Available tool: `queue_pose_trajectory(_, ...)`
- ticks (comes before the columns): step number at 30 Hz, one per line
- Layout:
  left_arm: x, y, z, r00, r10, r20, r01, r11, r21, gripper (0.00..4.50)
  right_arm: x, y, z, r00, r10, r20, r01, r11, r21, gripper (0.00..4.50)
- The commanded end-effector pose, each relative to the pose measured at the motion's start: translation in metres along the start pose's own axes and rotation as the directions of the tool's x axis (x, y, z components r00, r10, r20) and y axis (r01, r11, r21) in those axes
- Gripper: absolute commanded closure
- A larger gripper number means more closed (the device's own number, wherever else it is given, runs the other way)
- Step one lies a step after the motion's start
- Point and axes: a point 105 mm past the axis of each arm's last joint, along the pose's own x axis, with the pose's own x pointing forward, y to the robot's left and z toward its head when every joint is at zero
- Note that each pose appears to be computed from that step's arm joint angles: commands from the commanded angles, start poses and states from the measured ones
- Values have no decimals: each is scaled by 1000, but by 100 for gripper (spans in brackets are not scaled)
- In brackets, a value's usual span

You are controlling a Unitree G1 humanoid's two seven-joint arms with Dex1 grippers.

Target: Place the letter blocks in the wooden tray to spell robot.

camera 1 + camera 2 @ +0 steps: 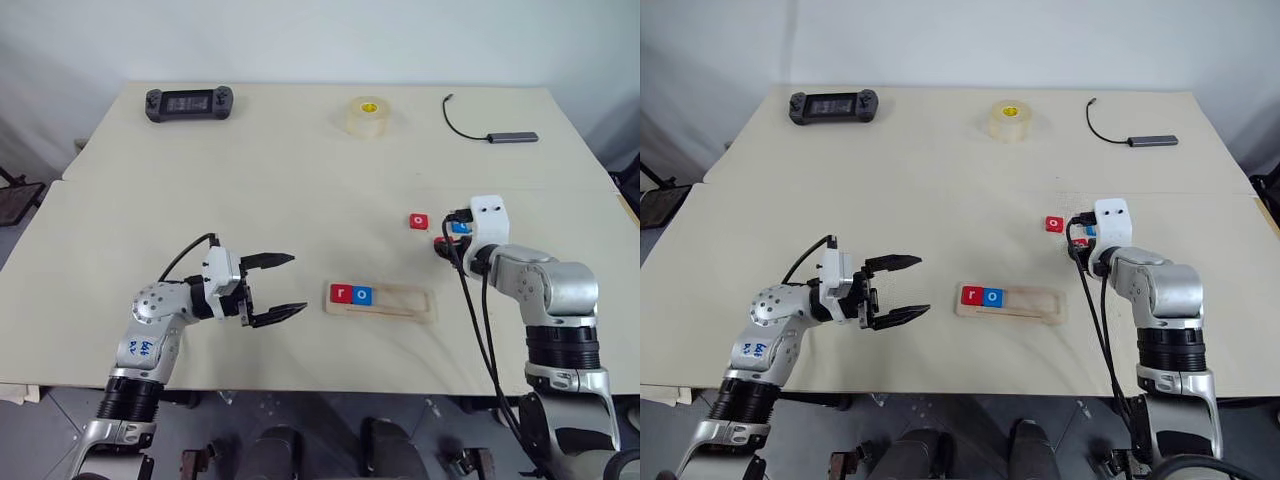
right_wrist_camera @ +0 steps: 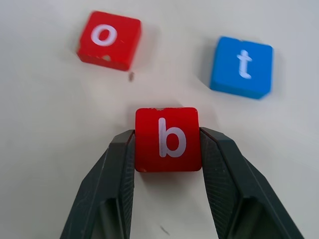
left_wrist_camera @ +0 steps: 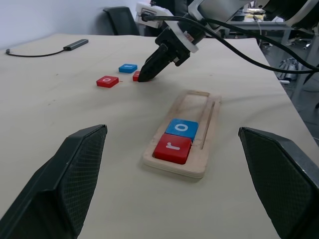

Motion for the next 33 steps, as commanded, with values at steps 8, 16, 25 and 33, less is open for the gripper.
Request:
queue_pose_trajectory(8,15,2,3,997,-76,10,75,997,20,0,-75,-19,-14,998,-58,21,59,997,-41,284)
queue_pose_trajectory(16,20,3,1,994,-111,23,111,994,14,0,-100,-15,-59,989,-144,-36,145,989,28,284)
queue_pose_trajectory(25,19,3,2,993,-115,22,114,993,19,0,-96,-8,-64,994,-103,-34,104,994,43,196)
queue_pose_trajectory(33,10,1,0,996,-84,6,84,996,28,0,-110,-22,-52,996,81,-45,-85,992,-93,4)
